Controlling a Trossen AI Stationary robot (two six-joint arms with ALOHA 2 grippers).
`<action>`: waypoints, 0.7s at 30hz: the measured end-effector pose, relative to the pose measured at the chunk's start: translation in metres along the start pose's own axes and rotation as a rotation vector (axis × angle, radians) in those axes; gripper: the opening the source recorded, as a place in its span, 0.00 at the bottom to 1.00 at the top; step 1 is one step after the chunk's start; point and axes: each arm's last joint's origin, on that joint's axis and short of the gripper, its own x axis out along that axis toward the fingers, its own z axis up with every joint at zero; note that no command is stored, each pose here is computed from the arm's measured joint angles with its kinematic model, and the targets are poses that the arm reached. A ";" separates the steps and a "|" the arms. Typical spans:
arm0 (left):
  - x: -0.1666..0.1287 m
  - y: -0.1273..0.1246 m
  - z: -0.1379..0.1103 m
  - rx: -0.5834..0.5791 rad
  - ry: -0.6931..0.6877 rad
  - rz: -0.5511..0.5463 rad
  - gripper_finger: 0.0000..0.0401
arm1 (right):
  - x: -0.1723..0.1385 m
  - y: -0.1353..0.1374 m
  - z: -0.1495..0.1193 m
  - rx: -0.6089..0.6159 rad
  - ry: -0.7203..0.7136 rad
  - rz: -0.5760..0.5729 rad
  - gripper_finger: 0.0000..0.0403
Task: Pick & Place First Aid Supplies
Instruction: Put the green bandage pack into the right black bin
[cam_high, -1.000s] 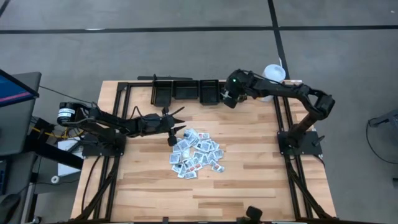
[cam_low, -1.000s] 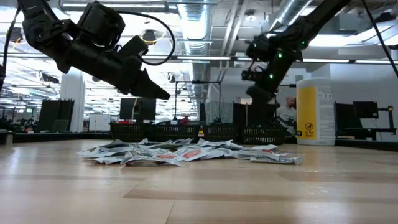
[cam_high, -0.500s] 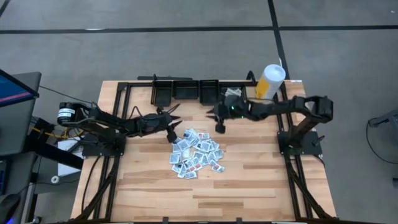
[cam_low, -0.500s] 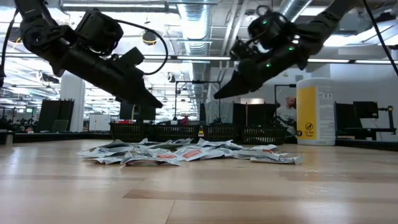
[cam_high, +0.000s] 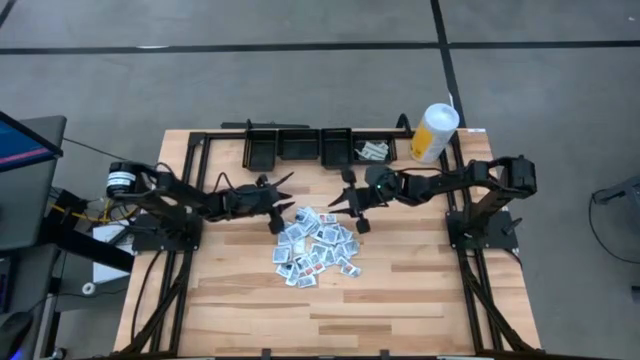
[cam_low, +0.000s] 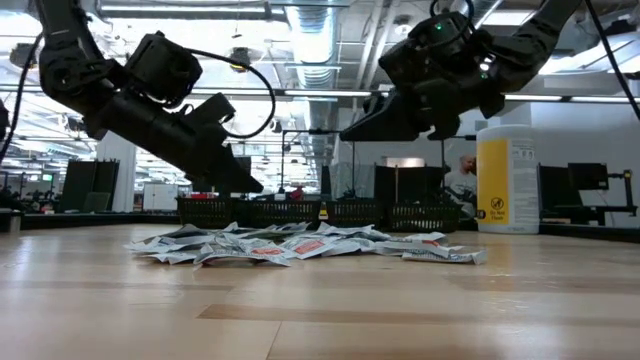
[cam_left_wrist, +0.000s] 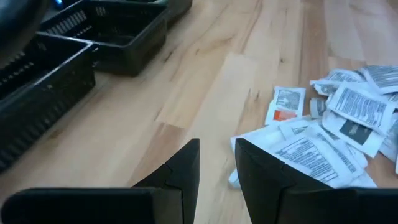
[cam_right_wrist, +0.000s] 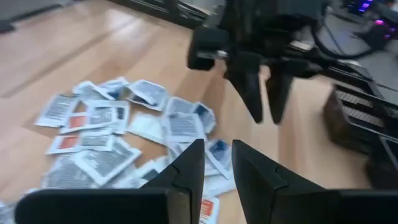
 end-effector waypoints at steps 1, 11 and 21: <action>0.002 -0.001 -0.001 -0.003 -0.013 -0.014 0.26 | 0.001 0.002 0.001 -0.002 -0.003 0.010 0.19; 0.017 -0.013 0.001 -0.007 -0.086 -0.290 0.26 | 0.008 0.023 0.019 -0.061 -0.089 0.045 0.19; 0.017 -0.021 0.000 0.044 -0.082 -0.301 0.35 | 0.009 0.017 0.023 -0.009 -0.084 0.034 0.19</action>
